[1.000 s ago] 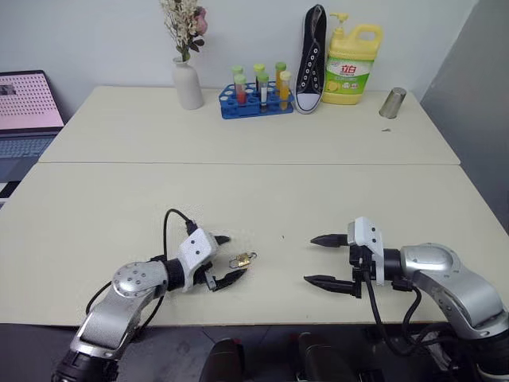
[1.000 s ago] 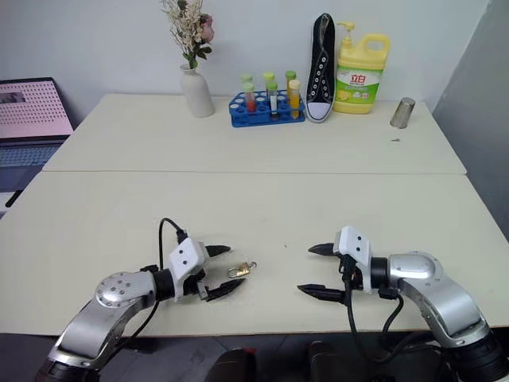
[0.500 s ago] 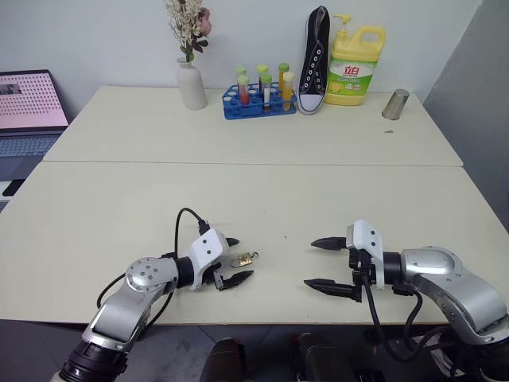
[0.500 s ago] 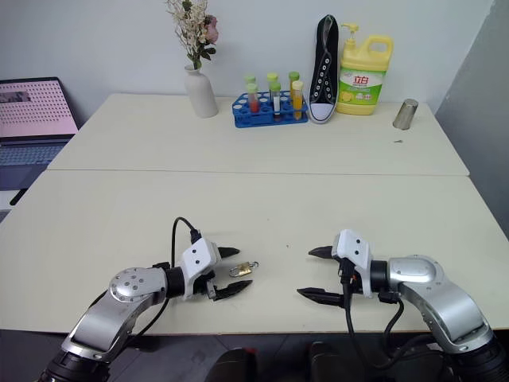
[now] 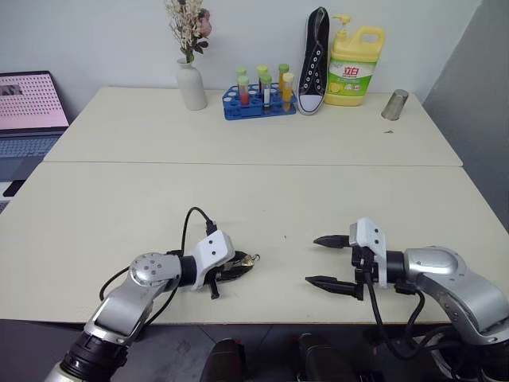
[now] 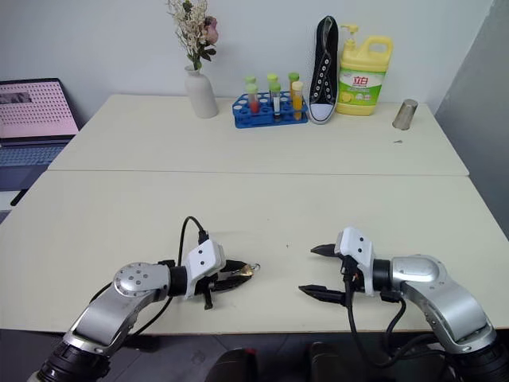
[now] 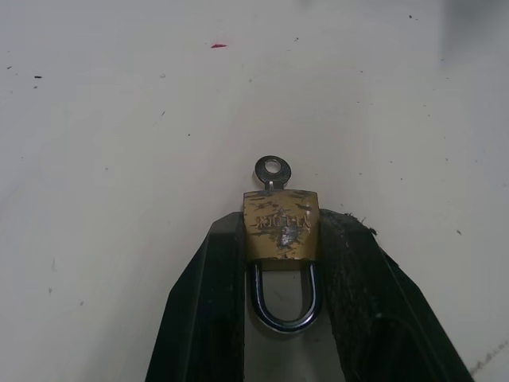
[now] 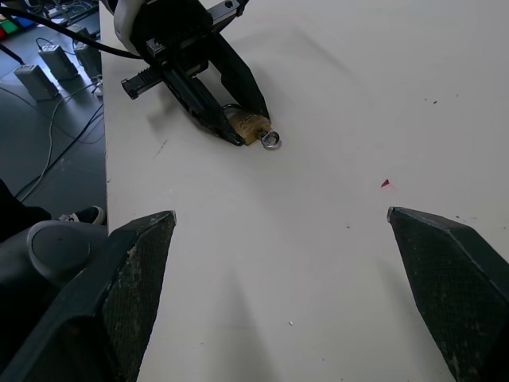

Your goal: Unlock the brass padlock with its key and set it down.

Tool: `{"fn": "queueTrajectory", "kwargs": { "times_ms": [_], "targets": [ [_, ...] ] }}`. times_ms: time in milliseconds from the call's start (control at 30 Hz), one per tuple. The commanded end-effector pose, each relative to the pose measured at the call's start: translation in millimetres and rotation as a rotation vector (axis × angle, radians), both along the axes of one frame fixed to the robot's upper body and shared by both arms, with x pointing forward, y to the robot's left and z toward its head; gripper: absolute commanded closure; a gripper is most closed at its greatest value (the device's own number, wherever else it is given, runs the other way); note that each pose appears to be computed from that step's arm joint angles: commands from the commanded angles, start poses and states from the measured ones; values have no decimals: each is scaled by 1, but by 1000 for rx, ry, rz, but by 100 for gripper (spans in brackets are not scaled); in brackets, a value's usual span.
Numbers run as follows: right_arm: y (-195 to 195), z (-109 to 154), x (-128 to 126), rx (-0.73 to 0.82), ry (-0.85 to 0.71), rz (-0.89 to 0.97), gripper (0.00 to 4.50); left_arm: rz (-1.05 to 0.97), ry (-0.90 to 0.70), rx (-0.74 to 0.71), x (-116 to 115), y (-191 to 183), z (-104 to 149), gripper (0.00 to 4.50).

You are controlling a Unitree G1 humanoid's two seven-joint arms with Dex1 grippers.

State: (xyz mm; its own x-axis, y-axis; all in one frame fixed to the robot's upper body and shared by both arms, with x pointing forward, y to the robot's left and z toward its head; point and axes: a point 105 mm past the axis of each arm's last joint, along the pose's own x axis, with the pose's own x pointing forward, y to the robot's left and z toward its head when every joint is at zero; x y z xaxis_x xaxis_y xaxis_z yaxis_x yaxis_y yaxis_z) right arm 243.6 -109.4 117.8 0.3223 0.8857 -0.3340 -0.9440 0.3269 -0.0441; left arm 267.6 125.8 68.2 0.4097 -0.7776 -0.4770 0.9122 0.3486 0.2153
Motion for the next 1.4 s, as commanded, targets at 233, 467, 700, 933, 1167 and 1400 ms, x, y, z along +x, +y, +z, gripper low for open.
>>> {"fn": "queueTrajectory", "kwargs": {
  "times_ms": [233,467,700,933,1167,1400],
  "targets": [
    [-20,21,19,58,-138,-168,0,-451,-754,74,21,-51,84,353],
    [-16,22,19,130,-103,-198,0,-623,-1118,136,30,-64,100,353],
    [0,37,15,266,25,-142,0,-655,-1246,102,26,-70,103,353],
    [15,45,20,328,75,-98,0,-664,-1277,96,22,-69,100,353],
    [20,52,25,363,96,-68,0,-665,-1273,101,20,-68,97,353],
    [24,47,26,339,112,-43,139,-659,-1279,102,20,-67,97,353]
  ]
}}
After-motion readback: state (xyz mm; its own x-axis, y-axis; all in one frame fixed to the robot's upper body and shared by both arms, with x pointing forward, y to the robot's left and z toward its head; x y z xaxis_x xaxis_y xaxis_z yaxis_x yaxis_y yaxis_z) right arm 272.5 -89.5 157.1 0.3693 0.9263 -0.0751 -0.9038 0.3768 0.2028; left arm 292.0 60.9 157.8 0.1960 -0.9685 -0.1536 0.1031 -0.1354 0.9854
